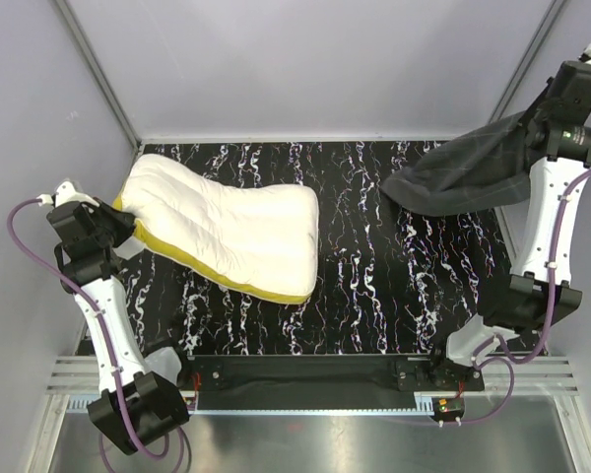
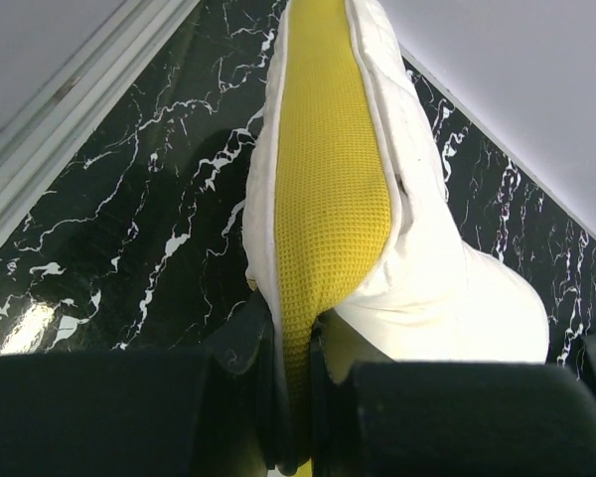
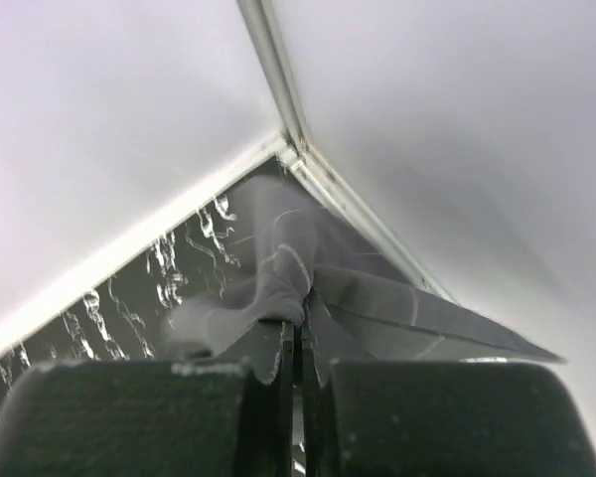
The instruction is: Remove the pillowcase from the pillow
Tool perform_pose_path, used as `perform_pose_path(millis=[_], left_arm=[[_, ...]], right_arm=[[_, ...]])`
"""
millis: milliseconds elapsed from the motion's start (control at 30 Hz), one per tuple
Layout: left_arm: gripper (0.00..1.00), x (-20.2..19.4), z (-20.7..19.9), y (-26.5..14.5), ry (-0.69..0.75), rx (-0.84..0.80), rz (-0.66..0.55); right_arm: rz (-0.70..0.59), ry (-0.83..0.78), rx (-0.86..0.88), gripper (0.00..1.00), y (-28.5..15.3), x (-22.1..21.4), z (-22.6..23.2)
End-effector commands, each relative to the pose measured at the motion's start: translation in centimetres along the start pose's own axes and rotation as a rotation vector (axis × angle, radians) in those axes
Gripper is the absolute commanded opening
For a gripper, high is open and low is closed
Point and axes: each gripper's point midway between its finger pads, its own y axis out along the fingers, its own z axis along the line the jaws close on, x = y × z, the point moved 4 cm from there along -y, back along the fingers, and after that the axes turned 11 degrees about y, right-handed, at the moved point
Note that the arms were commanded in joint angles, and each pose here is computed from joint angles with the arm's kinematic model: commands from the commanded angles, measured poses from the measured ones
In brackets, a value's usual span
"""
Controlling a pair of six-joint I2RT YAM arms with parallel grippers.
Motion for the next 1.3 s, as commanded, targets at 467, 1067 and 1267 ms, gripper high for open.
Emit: perform_pose_path(millis=[467,1067,1267], left_arm=[[0.0,4.8,-0.6,-1.2,0.087,0.009,-0.237],[0.99,7.7,-3.2,-0.3,0.142,-0.071,-0.225],[0.99,8.0,-3.1,-0.8,0.176,-0.011,-0.239]], right_arm=[[0.209,0.025,0.241,0.0,0.4,-7.2,2.6],[0.222,0.001,0.24,1.0,-1.6,-8.5,3.4],[0.218,0.008,0.249,1.0,-3.1,-8.5,2.9]])
